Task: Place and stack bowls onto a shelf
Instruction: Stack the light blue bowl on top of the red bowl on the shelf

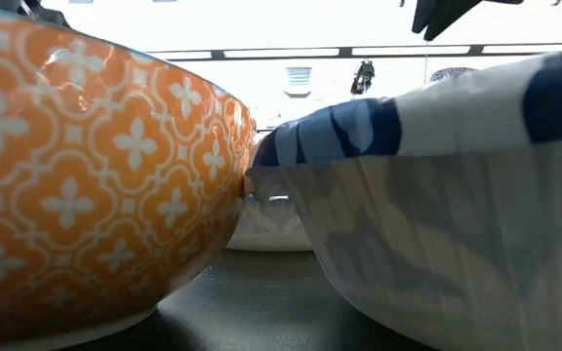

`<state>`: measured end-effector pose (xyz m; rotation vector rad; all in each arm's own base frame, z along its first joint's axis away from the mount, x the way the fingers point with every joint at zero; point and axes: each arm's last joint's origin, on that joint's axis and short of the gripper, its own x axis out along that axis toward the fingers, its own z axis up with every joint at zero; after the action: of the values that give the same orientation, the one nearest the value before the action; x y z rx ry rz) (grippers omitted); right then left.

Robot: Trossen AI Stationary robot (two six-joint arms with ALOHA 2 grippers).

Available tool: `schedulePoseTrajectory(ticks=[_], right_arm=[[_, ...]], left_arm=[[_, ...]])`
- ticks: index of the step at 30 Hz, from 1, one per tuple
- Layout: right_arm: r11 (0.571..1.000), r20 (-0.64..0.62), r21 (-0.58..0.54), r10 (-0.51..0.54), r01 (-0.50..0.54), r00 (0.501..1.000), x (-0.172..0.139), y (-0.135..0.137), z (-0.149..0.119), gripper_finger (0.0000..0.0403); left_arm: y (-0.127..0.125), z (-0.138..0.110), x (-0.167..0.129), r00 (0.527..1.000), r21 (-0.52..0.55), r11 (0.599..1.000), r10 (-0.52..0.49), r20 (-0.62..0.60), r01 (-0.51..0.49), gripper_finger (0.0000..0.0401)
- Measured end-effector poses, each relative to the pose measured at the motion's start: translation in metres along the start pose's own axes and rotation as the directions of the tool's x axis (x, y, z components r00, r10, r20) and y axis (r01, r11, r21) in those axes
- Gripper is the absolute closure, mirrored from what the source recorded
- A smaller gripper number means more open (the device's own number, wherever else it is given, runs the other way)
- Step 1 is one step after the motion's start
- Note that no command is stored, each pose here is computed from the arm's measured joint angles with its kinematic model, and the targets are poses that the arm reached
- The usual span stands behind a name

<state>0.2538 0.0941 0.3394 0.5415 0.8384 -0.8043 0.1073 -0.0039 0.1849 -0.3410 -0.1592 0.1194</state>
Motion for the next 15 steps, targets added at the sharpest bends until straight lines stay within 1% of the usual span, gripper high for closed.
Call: schedulePoseTrajectory(ticks=[3,6,9,12,15], right_arm=[[1.0,-0.036,0.006,0.009,-0.009,0.999,0.0,0.0,-0.001,0.0307],[1.0,-0.049,-0.002,0.012,-0.012,0.999,0.0,0.0,-0.001,0.0307],[0.999,-0.069,-0.035,0.012,-0.014,0.998,0.0,0.0,-0.002,0.0306],[0.998,-0.077,-0.057,0.006,-0.01,0.997,0.0,-0.001,-0.003,0.0305],[0.997,-0.083,-0.079,0.002,-0.008,0.997,0.001,-0.001,-0.004,0.0305]], left_arm=[[0.001,-0.009,0.007,0.993,-0.02,0.999,0.039,-0.114,-0.041,0.0242],[-0.004,-0.008,0.019,0.971,-0.053,0.996,0.063,-0.229,-0.077,0.0242],[-0.014,-0.005,0.036,0.935,-0.025,0.996,0.073,-0.348,-0.087,0.0242],[-0.02,-0.006,0.054,0.873,0.01,0.991,0.125,-0.471,-0.136,0.0242],[-0.025,-0.01,0.07,0.798,0.034,0.981,0.177,-0.576,-0.193,0.0242]])
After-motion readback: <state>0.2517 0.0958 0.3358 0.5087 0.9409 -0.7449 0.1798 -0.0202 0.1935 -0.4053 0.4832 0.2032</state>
